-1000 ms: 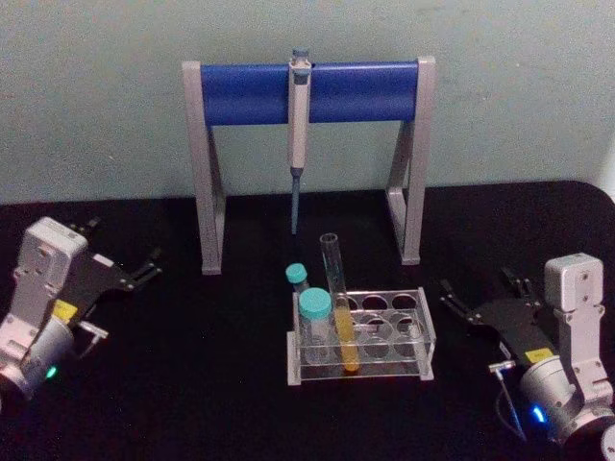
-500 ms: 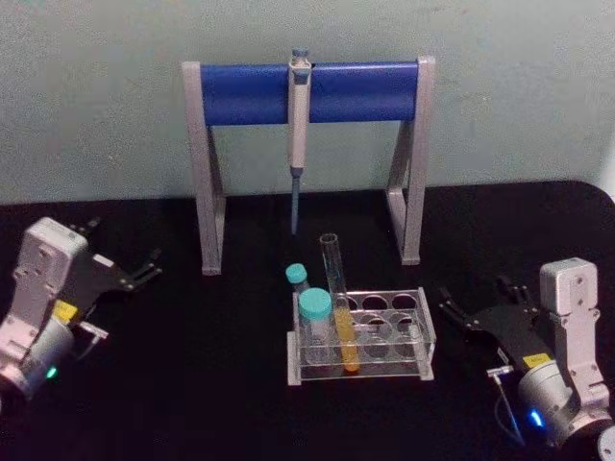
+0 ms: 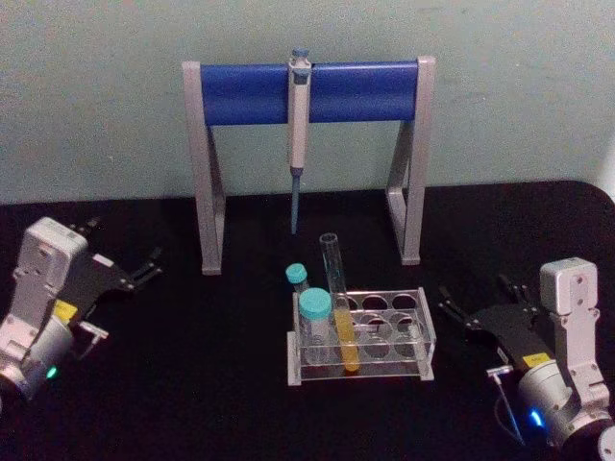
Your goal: Pick up the test tube from the test tube rack, shake it, then place it back into the test tube rack.
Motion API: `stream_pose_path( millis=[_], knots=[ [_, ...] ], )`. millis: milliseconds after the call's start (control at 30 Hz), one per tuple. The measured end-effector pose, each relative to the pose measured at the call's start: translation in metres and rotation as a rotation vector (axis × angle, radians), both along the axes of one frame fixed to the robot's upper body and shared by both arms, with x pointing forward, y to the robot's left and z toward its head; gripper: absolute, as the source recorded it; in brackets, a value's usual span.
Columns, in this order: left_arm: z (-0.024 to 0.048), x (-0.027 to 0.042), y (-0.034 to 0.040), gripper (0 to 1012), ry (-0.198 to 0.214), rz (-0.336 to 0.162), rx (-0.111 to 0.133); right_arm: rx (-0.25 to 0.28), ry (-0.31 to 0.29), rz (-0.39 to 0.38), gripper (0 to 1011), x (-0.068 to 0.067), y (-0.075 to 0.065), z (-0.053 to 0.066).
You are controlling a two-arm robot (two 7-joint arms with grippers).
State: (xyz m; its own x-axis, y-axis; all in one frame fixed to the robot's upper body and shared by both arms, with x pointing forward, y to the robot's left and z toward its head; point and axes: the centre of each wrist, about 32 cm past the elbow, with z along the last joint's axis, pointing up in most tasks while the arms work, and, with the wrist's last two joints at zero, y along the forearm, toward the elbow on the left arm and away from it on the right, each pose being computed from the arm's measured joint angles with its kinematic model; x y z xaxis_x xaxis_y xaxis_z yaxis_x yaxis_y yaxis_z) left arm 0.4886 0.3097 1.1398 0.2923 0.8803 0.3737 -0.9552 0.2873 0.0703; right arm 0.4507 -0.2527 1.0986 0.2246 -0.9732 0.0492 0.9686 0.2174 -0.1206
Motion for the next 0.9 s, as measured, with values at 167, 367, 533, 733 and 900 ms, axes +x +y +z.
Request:
stream_pose_path(
  millis=[167,367,533,733,900],
  knots=[
    [0.0000,0.0000,0.0000,1001,0.000,0.000,0.000,0.000,-0.001,0.001,1000,0.0000,0.0001,0.0002],
    [0.0000,0.0000,0.0000,1001,0.000,0.000,0.000,0.001,-0.001,0.000,1000,0.0000,0.0001,0.0002],
    [0.0000,0.0000,0.0000,1001,0.000,0.000,0.000,0.002,-0.002,0.000,1000,0.0000,0.0001,0.0002],
    [0.0000,0.0000,0.0000,1001,0.000,0.000,0.000,0.002,-0.001,-0.001,1000,0.0000,0.0001,0.0002],
    [0.0000,0.0000,0.0000,1001,0.000,0.000,0.000,0.002,-0.001,-0.001,1000,0.0000,0.0001,0.0002]
  ],
)
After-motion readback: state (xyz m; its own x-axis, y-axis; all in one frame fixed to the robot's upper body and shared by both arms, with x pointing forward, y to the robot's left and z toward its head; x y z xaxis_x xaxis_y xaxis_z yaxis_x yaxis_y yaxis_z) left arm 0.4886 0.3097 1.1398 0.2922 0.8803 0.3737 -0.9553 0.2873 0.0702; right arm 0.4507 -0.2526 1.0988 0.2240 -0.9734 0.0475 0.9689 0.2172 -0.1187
